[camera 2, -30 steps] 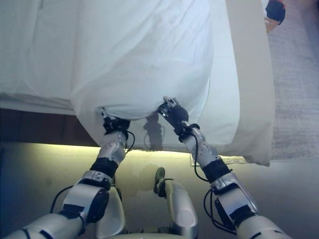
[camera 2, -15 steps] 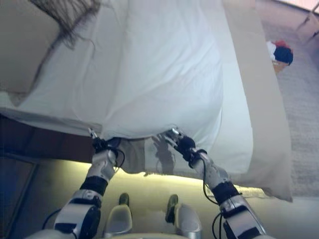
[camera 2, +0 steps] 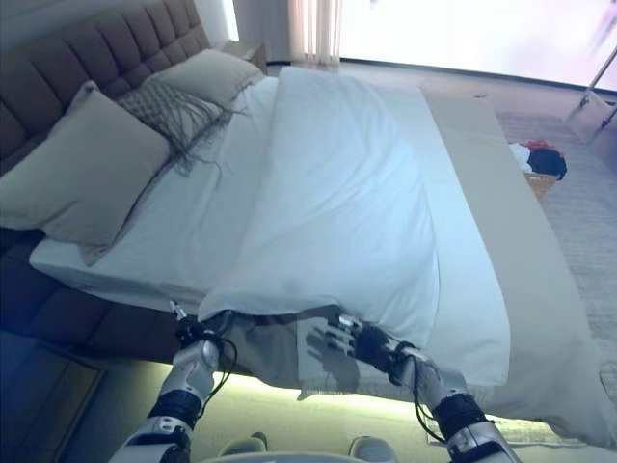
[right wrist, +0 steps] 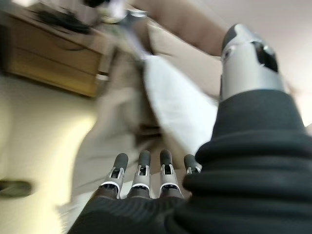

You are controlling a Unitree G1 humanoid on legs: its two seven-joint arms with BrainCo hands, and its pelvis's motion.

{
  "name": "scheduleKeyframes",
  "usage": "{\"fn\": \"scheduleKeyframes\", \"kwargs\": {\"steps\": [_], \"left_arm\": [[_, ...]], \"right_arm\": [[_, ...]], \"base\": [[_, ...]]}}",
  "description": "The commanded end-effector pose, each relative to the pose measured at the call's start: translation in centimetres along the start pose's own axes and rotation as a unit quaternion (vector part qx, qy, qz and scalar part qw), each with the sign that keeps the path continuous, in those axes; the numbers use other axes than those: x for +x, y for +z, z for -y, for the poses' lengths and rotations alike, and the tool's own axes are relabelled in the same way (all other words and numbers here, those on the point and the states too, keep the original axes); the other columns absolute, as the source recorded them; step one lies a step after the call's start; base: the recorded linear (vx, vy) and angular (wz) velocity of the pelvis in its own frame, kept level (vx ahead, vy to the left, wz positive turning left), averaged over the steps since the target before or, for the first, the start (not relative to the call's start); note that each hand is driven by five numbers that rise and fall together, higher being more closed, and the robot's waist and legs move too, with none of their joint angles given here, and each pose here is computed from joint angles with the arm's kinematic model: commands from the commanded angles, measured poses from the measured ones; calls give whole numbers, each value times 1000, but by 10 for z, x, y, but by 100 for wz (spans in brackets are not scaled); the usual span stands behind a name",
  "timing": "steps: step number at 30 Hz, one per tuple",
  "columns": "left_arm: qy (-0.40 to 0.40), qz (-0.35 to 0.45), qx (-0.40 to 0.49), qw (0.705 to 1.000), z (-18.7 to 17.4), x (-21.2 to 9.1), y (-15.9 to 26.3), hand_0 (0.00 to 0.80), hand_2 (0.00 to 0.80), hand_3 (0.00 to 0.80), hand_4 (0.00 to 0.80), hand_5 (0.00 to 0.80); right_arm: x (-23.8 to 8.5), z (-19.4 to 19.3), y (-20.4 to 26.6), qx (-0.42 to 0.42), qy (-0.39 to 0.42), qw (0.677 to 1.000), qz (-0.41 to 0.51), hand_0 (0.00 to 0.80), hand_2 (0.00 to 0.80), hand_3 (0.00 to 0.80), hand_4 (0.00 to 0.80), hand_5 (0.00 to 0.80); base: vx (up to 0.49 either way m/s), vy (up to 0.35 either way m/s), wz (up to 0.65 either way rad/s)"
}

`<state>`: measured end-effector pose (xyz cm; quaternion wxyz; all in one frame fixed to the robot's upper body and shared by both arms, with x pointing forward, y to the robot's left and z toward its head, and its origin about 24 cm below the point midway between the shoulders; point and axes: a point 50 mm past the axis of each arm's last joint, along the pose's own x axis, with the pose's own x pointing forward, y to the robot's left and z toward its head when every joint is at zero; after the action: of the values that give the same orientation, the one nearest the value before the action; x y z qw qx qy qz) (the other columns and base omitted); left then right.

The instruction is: Make the bed neatly

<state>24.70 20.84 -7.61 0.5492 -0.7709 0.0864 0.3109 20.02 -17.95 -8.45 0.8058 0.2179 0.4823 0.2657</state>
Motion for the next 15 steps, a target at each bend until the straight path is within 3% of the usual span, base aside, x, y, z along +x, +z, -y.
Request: {"fn": "scheduleKeyframes", "kwargs": {"steps": [1, 5, 9, 15], "left_arm": [[-125, 103, 35, 986, 62, -1, 83, 0, 0, 0, 0, 0], [-132, 123, 40, 983, 68, -4, 105, 0, 0, 0, 0, 0], [-146, 146, 38, 978, 78, -8, 123, 0, 0, 0, 0, 0], [-166, 156, 51, 973, 97, -16, 144, 0, 0, 0, 0, 0]], "right_arm": [[-26, 41, -48, -104, -56, 977, -175, 0, 0, 0, 0, 0], [-60, 75, -81, -139, -157, 937, -281, 0, 0, 0, 0, 0], [-109, 103, -124, -207, -261, 834, -441, 0, 0, 0, 0, 0], [-149, 106, -171, -73, -343, 822, -449, 0, 0, 0, 0, 0]], "base": [[-39, 42, 8], [-26, 41, 6], [-63, 47, -2], [-15, 25, -10]]}}
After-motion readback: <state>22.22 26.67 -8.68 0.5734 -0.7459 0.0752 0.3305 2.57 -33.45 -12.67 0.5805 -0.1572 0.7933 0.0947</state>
